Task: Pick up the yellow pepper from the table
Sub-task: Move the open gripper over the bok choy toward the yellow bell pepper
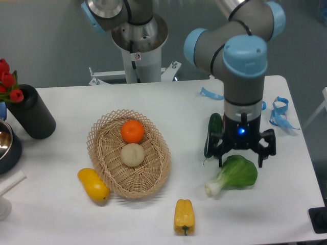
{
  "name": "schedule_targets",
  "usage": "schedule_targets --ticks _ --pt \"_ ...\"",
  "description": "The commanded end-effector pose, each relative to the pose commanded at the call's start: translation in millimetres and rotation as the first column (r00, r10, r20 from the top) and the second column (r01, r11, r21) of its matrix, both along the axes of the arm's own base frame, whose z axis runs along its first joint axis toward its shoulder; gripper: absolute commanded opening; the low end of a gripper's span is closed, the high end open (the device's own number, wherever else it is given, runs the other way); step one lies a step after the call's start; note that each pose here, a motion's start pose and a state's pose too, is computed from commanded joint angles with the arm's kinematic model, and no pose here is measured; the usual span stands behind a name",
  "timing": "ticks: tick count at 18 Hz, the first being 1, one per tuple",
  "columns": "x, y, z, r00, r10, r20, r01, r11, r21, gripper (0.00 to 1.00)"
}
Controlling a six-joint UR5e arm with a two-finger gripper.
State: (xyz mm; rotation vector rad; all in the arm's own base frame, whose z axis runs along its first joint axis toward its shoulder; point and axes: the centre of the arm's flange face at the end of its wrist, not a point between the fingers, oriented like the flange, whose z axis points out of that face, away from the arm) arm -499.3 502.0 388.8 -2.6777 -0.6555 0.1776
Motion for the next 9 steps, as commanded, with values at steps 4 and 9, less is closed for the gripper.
schedule_targets --ticks 4,9 --pt "5 18 -34 0.998 -0.018 0.054 0.018 1.000 -0.013 1.00" --pt "7 33 -66 0.997 -0.039 0.073 0.041 0.999 -0.028 1.00"
